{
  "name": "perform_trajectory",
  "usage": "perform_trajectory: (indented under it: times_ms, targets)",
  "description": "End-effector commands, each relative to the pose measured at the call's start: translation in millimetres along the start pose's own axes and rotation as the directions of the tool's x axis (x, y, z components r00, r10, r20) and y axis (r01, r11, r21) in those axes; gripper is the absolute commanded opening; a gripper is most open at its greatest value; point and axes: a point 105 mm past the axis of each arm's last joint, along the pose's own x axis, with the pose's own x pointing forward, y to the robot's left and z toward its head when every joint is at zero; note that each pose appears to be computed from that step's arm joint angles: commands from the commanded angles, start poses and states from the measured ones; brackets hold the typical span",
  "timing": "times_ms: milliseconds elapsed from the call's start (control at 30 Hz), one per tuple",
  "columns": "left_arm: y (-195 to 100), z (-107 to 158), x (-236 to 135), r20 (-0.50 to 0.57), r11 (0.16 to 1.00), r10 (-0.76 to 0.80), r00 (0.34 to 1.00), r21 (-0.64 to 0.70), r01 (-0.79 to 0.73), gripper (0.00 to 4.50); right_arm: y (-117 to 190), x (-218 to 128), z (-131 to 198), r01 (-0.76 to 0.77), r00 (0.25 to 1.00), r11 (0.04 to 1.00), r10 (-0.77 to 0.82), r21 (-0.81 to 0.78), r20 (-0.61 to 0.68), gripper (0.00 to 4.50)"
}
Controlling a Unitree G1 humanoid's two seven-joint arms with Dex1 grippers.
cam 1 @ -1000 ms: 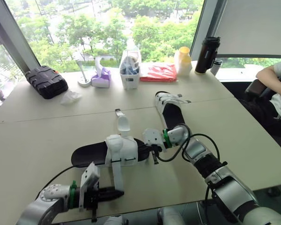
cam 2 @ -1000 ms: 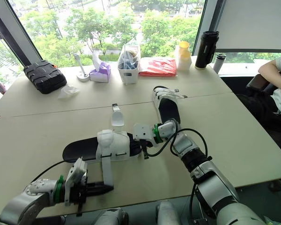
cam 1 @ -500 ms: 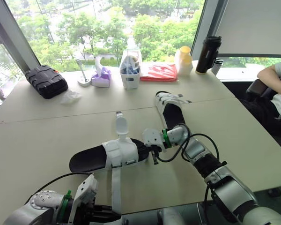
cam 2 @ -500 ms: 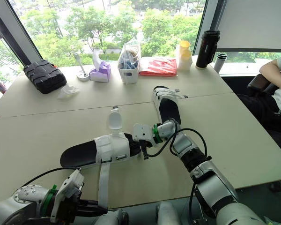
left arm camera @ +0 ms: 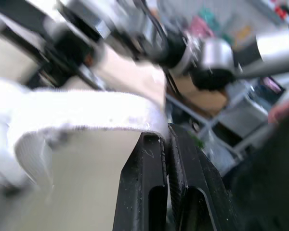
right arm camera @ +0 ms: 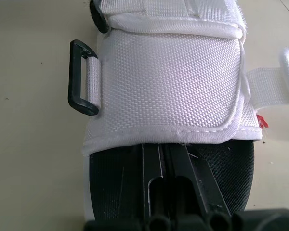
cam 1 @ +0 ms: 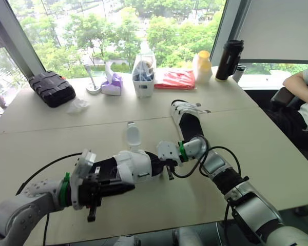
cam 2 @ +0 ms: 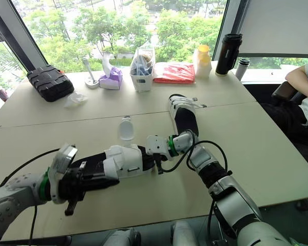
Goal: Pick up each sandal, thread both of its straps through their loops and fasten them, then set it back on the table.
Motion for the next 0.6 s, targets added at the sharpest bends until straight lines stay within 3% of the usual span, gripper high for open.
perform_trajectory:
  times_ms: [33,167,267,500,600]
  targets:
    - [10.0,5.6,2.1,0.043,0.999,0.034,0.999,-0.03,-0.032,0.06,21.3,2.1,-35.2,-0.054,0.991,0.994,0.066,0.098,-0.12,0.0]
    - [29.7,13.1,7.9,0.113,0.991,0.076,0.991,-0.119,-0.063,0.06,20.9,1.6,-35.6,-0.051,0.99,0.994,0.063,0.097,-0.123,0.0]
    - [36.0,19.3,11.6,0.161,0.983,0.088,0.983,-0.172,-0.06,0.91,20.9,1.5,-35.6,-0.048,0.99,0.994,0.06,0.097,-0.124,0.0]
    - [48.7,26.9,16.2,0.237,0.968,0.139,0.961,-0.238,-0.081,4.46,21.2,1.2,-35.9,-0.045,0.99,0.994,0.057,0.098,-0.126,0.0]
    - [66.6,34.4,10.0,0.288,0.957,0.242,0.927,-0.229,-0.178,4.46,20.9,1.0,-36.0,-0.042,0.991,0.994,0.055,0.101,-0.126,0.0]
